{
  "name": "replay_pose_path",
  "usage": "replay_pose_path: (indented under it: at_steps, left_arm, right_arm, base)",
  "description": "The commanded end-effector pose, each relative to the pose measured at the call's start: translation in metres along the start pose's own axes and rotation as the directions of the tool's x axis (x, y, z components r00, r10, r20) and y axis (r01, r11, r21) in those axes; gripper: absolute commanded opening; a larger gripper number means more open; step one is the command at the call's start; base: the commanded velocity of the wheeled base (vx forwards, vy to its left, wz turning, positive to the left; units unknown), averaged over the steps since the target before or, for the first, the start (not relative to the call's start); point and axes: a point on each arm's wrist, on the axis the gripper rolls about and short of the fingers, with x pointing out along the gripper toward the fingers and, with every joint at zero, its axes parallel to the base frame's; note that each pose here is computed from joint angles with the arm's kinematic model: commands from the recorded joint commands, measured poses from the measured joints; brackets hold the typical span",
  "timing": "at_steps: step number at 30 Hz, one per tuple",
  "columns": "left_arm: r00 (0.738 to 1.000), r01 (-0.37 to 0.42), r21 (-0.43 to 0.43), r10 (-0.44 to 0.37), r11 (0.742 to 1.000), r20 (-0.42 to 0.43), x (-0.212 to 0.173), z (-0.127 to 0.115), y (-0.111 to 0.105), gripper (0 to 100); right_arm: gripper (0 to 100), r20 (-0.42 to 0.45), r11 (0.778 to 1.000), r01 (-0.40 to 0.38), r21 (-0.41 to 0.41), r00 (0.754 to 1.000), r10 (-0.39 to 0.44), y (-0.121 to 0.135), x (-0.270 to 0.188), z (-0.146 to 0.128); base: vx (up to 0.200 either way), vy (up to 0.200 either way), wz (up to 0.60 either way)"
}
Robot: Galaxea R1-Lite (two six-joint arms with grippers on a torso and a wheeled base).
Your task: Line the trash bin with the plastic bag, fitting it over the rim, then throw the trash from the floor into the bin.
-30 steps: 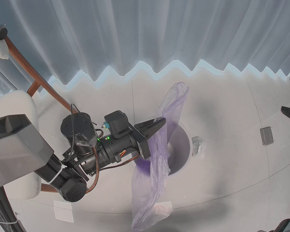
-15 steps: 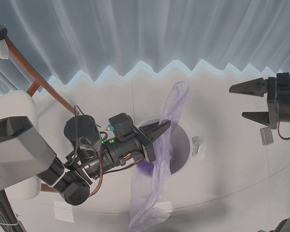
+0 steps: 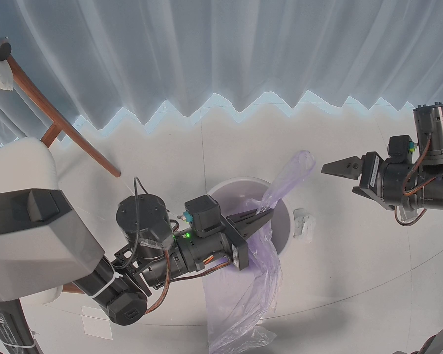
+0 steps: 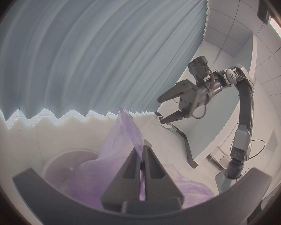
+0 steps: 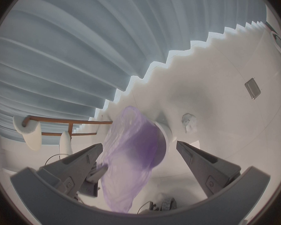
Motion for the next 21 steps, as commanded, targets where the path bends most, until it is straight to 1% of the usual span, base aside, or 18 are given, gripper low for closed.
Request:
replay_pose_path:
  at_steps: [1,3,6,12,15,21]
  left_arm:
    - [1.0,0.014,-0.003,-0.014,1.0,-0.014,0.001,-0.004,-0.005,0]
    - [1.0,0.007,-0.002,-0.007,1.0,-0.013,0.001,-0.004,-0.005,0]
    - [1.0,-0.002,-0.003,0.002,1.0,-0.011,0.001,-0.004,-0.005,0]
    - [1.0,-0.006,-0.003,0.006,1.0,-0.012,0.001,-0.004,-0.004,0]
    - [1.0,-0.004,-0.003,0.004,1.0,-0.012,0.001,-0.004,-0.005,0]
    - [1.0,-0.003,-0.002,0.003,1.0,-0.012,0.001,-0.004,-0.006,0]
  right_arm:
    - [100,-0.009,0.998,0.057,0.001,0.998,-0.057,-0.009,0.035,-0.009]
    - [100,0.027,0.998,0.057,0.002,0.998,-0.057,-0.01,0.045,-0.01]
    - [100,0.054,0.999,0.053,-0.001,0.997,-0.053,-0.011,0.048,-0.011]
    - [100,0.044,0.998,0.062,-0.005,0.997,-0.061,-0.012,0.049,-0.015]
    - [100,0.016,0.998,0.064,-0.022,0.998,-0.064,-0.011,0.051,-0.025]
    - [100,0.009,0.997,0.073,-0.02,0.997,-0.073,-0.012,0.059,-0.027]
  base:
    - [0.0,0.0,0.0]
    - [0.0,0.0,0.0]
    - [0.0,0.0,0.0]
    - [0.0,0.0,0.0]
    - [0.0,0.0,0.0]
    - [0.0,0.0,0.0]
